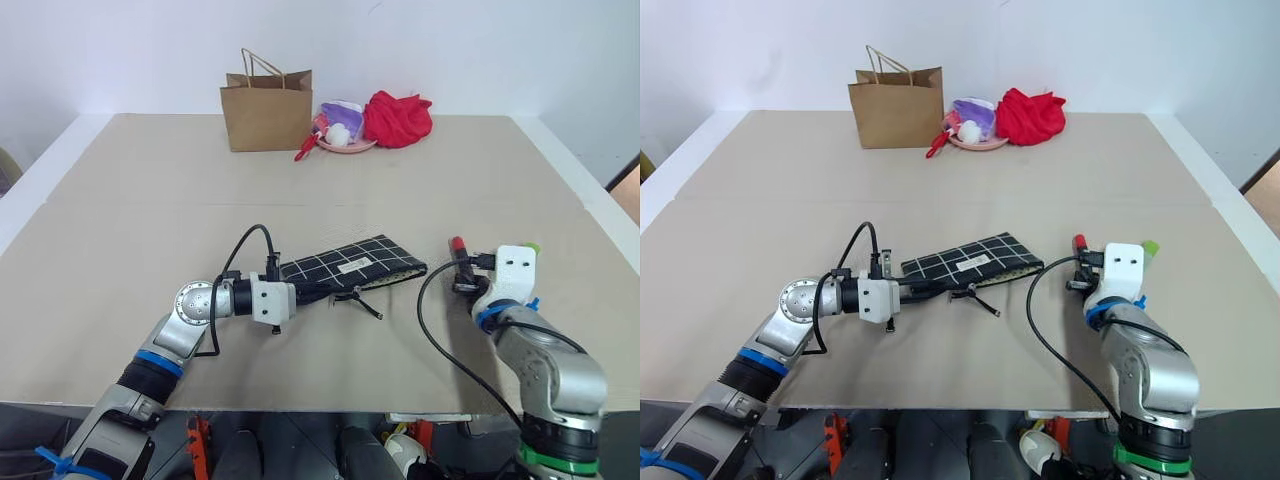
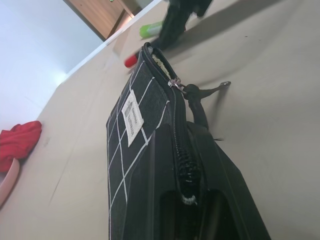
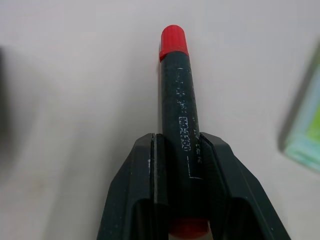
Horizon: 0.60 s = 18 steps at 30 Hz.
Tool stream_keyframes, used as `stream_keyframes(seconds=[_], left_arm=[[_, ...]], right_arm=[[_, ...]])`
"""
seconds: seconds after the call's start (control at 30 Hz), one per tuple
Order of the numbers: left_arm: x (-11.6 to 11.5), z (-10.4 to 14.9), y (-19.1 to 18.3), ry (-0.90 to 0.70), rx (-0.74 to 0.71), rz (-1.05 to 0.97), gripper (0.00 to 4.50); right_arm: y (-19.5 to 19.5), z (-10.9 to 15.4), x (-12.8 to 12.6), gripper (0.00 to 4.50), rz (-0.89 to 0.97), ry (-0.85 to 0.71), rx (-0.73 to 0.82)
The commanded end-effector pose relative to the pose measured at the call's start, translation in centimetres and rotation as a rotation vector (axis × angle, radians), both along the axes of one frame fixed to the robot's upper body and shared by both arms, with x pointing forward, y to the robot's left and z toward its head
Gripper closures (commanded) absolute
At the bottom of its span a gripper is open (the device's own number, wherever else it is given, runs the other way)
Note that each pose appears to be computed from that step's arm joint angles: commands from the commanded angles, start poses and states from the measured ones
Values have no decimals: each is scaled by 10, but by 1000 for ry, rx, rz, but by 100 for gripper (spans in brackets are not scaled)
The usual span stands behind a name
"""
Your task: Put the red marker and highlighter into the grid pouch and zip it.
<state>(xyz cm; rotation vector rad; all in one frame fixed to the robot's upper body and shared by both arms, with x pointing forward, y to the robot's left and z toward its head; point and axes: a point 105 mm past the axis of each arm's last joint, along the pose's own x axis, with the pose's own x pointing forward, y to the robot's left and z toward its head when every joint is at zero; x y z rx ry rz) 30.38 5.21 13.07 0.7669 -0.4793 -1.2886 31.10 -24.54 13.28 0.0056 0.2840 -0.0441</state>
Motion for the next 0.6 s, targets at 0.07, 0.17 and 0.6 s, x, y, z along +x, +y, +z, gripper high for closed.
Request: stream_keyframes(seconds=[0.07,0.17,0.6], left_arm=[[3,9,0,-23,-26,3,450],[4,10,-1,-22,-27,1,450],[2,11,-1,-22,-33,-6,450]], right_arm=[[23,43,-28,388,260,-61,-32],[47,45,-55,388,505,21,-19],[61,29,-91,388,729,207,64]])
